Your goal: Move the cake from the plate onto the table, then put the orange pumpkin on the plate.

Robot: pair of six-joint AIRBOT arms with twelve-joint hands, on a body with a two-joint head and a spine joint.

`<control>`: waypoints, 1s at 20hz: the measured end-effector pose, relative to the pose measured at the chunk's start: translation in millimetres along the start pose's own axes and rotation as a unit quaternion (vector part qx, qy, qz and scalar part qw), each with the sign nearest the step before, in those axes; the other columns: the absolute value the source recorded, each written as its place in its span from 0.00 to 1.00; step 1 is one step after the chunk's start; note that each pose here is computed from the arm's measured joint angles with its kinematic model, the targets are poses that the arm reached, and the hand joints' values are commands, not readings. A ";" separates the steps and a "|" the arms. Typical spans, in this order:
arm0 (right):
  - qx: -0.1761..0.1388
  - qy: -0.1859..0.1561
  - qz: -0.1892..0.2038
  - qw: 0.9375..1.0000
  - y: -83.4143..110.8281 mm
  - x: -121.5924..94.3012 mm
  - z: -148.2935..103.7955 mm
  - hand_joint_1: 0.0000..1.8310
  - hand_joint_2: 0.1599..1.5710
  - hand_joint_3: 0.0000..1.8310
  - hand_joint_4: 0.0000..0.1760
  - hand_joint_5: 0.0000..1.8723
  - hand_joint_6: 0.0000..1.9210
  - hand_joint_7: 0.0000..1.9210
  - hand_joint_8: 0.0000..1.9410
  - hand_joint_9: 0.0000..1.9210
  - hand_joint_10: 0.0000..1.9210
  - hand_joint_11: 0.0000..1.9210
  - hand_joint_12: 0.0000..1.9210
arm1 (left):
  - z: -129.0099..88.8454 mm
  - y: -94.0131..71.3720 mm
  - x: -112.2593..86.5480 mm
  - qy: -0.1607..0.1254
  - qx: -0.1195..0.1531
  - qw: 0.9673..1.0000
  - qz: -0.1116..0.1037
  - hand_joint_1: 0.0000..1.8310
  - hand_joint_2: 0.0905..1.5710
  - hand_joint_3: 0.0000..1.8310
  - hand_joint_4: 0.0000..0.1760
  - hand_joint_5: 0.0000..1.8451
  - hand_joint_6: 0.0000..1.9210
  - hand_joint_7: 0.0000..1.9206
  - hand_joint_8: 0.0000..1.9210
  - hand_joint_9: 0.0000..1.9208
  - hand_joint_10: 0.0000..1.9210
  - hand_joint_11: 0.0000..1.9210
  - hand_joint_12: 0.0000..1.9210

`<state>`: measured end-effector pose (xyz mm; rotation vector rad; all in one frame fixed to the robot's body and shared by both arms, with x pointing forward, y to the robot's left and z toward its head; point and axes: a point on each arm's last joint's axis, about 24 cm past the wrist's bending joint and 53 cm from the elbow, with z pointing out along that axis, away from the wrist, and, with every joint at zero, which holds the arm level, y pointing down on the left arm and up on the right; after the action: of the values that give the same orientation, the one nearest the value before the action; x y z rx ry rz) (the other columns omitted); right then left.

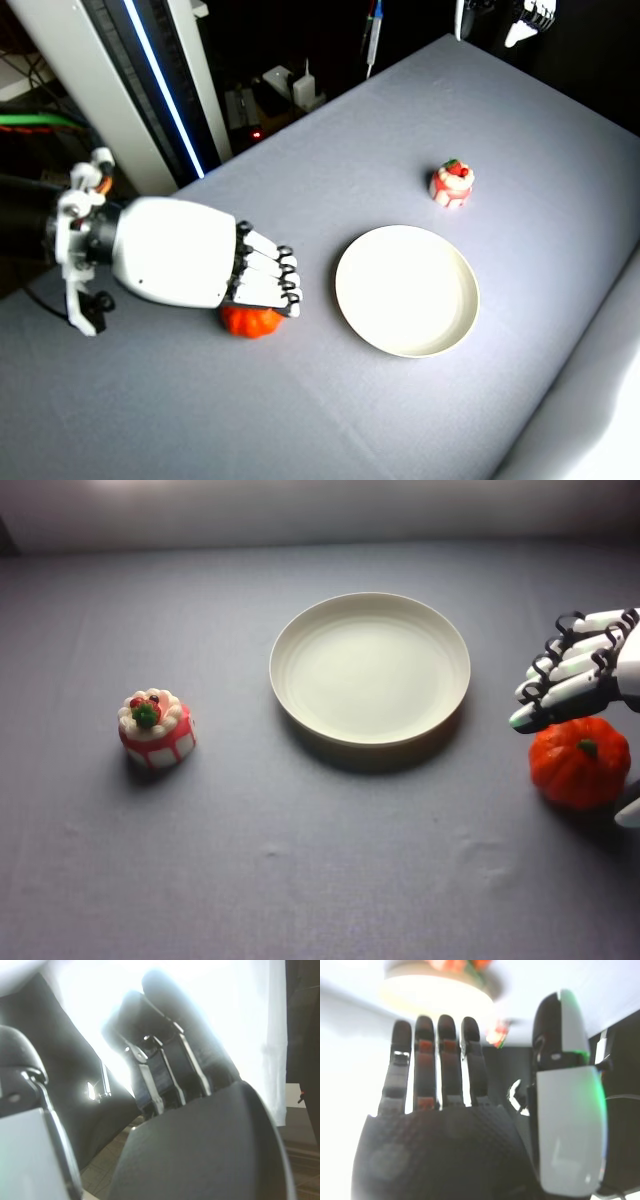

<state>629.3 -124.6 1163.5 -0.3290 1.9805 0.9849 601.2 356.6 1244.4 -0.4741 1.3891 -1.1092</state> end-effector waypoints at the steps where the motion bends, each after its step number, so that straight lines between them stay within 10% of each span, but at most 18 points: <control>1: 0.001 0.005 0.001 1.000 -0.2 2.0 0.1 0.45 0.58 0.00 0.00 0.23 0.00 0.17 0.00 0.15 0.00 0.00 0.48 | -0.2 0.5 0.3 0.000 0.000 1.000 0.000 0.60 0.52 0.00 0.00 0.45 0.19 0.37 0.52 0.37 0.63 0.38 0.70; 20: 0.030 0.027 -0.027 0.999 -19.0 10.8 10.3 0.35 0.55 0.00 0.00 0.21 0.00 0.14 0.00 0.07 0.00 0.00 0.15 | -1.6 3.8 3.3 0.000 -0.002 1.000 -0.005 0.60 0.52 0.00 0.00 0.40 0.31 0.36 0.48 0.36 0.60 0.40 0.64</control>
<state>639.7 -127.8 1141.9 -0.3778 2.0358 0.8887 600.4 356.1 1239.3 -0.4847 1.3910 -1.1148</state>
